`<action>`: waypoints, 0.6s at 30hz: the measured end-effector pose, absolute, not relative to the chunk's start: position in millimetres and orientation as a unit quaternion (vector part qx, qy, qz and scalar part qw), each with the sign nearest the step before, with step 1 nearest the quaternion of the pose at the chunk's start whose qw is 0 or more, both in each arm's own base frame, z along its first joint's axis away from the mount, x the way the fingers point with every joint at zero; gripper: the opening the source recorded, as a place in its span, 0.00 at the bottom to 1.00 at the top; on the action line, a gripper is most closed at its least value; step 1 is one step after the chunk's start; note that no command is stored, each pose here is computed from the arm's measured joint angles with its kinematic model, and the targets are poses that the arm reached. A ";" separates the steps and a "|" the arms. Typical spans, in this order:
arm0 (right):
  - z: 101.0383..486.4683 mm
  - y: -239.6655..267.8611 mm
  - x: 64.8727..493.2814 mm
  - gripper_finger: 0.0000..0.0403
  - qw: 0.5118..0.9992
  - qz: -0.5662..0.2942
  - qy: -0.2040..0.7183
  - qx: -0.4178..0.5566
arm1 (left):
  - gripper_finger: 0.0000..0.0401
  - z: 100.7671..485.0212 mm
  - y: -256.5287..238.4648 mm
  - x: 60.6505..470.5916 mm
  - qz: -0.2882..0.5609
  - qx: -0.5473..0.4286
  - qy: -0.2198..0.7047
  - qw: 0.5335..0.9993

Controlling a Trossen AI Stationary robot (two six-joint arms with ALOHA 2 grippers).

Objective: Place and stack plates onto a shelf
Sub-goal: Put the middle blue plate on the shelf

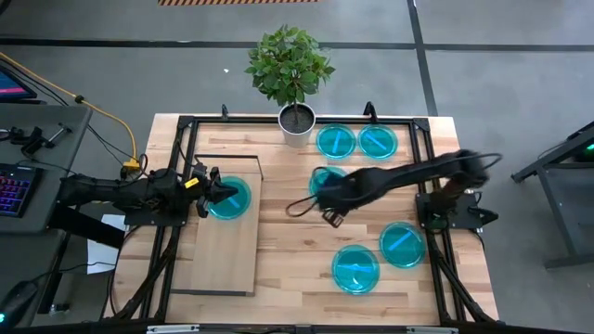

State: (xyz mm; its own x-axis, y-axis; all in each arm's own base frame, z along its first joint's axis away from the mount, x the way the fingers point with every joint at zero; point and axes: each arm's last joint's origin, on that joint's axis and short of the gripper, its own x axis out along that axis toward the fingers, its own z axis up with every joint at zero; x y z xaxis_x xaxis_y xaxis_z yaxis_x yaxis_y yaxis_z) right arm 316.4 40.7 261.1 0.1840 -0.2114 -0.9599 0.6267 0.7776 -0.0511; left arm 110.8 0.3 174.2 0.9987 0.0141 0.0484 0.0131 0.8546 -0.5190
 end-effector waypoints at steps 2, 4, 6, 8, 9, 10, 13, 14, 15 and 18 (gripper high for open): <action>259.7 39.3 298.6 0.32 0.769 -0.272 0.523 0.248 | 0.00 174.2 0.3 110.8 0.000 -0.270 -0.025 0.963; 259.0 37.3 282.8 0.32 0.788 -0.266 0.466 0.303 | 0.00 174.2 0.3 110.8 0.001 -0.270 -0.025 0.963; 260.0 36.9 269.4 0.32 0.806 -0.255 0.406 0.346 | 0.00 174.2 1.1 110.7 0.013 -0.274 -0.029 0.961; 259.8 36.8 256.0 0.32 0.822 -0.250 0.360 0.364 | 0.00 175.9 2.5 110.6 0.033 -0.299 -0.045 0.953; 259.6 37.1 249.8 0.32 0.829 -0.246 0.342 0.369 | 0.00 178.0 3.4 110.3 0.044 -0.311 -0.062 0.947; 259.4 37.4 244.0 0.32 0.835 -0.243 0.327 0.371 | 0.00 181.0 4.3 109.9 0.052 -0.320 -0.081 0.942; 258.9 36.8 227.5 0.32 0.847 -0.242 0.296 0.369 | 0.00 193.3 5.4 109.0 0.057 -0.324 -0.129 0.936; 258.7 36.3 222.7 0.32 0.849 -0.244 0.290 0.367 | 0.00 199.1 5.9 109.1 0.062 -0.325 -0.139 0.934; 258.5 35.7 218.8 0.32 0.854 -0.246 0.285 0.360 | 0.00 206.5 6.4 109.6 0.069 -0.325 -0.147 0.932; 263.8 34.1 210.8 0.32 0.870 -0.235 0.273 0.336 | 0.00 227.1 7.2 115.9 0.086 -0.314 -0.144 0.934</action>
State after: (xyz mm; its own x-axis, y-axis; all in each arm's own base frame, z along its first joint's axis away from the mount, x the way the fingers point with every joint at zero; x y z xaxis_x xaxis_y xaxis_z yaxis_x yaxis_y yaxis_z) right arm 210.8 34.1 263.8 0.7404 -0.2254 -0.6332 0.5926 0.6636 0.4567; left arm 115.9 7.2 227.1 0.9436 0.2517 0.2151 -0.0707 0.7878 -0.6119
